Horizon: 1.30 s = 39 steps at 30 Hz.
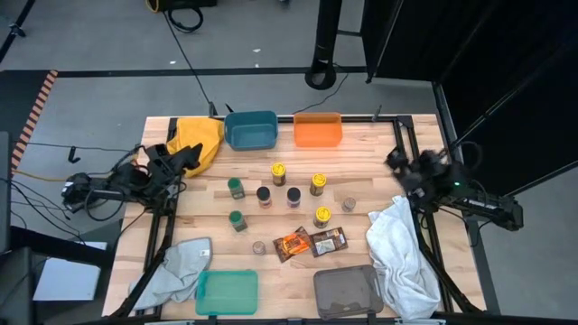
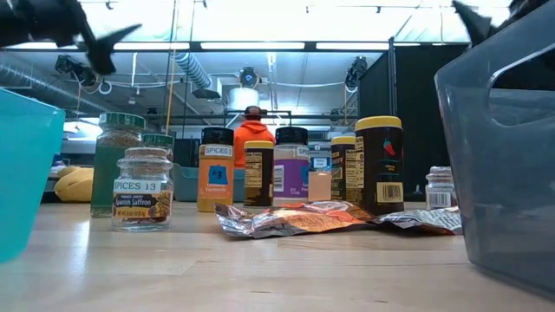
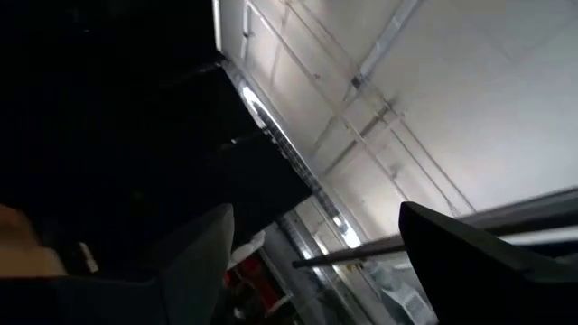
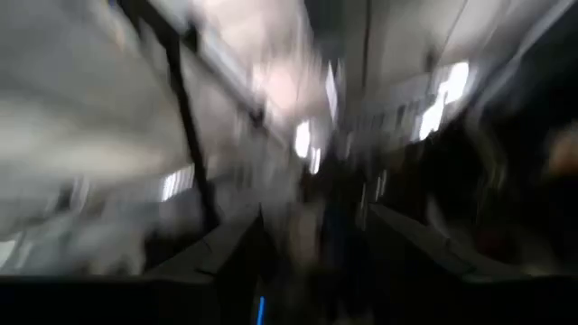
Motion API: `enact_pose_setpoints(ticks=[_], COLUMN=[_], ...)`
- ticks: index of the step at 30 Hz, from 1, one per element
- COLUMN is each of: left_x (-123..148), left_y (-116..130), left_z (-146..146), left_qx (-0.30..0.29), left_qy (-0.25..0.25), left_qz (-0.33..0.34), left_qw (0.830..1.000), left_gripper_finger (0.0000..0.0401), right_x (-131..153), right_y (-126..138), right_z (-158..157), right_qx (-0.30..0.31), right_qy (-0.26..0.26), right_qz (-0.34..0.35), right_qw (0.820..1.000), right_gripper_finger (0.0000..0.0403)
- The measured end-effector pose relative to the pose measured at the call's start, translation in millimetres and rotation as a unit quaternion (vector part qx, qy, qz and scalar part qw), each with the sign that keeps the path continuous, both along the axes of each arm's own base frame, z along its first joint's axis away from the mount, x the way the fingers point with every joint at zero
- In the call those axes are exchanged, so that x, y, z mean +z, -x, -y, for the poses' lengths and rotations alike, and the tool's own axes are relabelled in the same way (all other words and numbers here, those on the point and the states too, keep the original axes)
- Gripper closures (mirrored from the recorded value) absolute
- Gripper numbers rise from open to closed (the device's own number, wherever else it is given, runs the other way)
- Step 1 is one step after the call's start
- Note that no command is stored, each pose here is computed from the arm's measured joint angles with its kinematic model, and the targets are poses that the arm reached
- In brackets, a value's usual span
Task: Sort spices by type
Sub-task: Put the top green seasoning bottle into the green bin
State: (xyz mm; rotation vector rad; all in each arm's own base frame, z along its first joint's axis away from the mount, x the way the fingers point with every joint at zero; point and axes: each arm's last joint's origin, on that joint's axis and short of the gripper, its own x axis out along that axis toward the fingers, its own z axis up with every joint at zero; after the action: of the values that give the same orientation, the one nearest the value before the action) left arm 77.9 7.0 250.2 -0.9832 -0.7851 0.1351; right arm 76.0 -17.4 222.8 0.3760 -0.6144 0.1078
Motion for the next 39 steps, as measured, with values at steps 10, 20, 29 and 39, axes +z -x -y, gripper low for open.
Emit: enact_pose_setpoints(ticks=[10,20,29,39], left_x=[123,154,97,37], left_y=[-25,-55,-98,-108], left_z=[8,8,13,13], left_qx=[-0.014,-0.047,-0.080,-0.071], left_qy=[-0.180,-0.158,-0.207,-0.221], left_qz=[-0.162,-0.587,-0.746,-0.789], left_qw=[0.970,0.792,0.628,0.569], left_gripper_finger=[0.0080,0.0080,0.0080,0.0080], right_x=[77,130,122,107], right_y=[38,65,59,49], right_z=[-4,-8,-6,-3], right_qx=[-0.233,-0.330,-0.315,-0.303], right_qy=[0.102,0.133,0.135,0.125], right_qz=[0.099,-0.189,-0.259,-0.292], right_qw=[0.962,0.915,0.903,0.898], right_gripper_finger=[0.0196,0.0196,0.0196,0.0196])
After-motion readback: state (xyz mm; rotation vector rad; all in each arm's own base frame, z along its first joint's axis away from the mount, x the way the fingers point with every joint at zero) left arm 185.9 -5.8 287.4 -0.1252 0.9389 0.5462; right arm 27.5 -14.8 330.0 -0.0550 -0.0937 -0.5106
